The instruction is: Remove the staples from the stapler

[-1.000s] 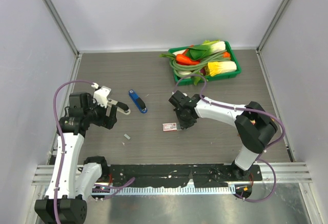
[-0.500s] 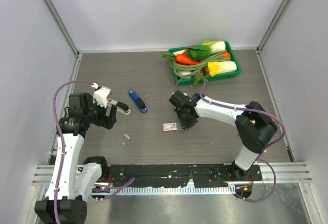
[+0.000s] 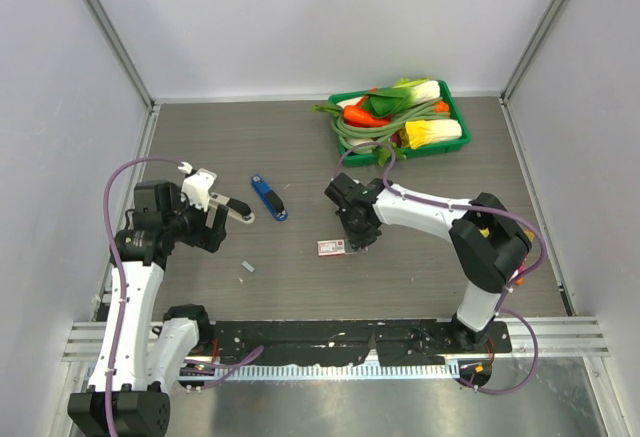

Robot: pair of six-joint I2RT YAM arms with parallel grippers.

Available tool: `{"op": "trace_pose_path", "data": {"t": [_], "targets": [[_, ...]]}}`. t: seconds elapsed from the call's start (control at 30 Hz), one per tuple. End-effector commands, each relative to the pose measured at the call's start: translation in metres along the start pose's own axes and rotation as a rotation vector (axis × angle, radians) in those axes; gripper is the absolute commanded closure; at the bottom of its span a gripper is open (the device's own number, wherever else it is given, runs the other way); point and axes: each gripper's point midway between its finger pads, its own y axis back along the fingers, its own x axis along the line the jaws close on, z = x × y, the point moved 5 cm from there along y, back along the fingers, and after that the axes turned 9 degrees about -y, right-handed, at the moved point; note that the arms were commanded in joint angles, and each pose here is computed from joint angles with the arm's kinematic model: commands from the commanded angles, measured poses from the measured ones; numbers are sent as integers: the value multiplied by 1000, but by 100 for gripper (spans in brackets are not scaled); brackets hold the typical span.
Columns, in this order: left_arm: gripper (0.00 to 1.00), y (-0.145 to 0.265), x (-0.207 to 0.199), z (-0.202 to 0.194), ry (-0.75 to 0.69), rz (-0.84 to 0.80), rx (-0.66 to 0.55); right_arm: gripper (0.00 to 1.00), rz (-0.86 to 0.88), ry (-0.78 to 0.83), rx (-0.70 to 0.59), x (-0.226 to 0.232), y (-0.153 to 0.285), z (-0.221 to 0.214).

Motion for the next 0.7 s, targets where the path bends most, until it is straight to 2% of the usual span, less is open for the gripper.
{"op": "trace_pose_path", "data": {"t": [0.0, 0.67], "targets": [[12, 0, 3, 6, -19, 18, -34, 99, 11, 25, -2, 5, 4, 5], [12, 3, 3, 6, -22, 28, -36, 99, 73, 29, 22, 17, -1, 3]]}}
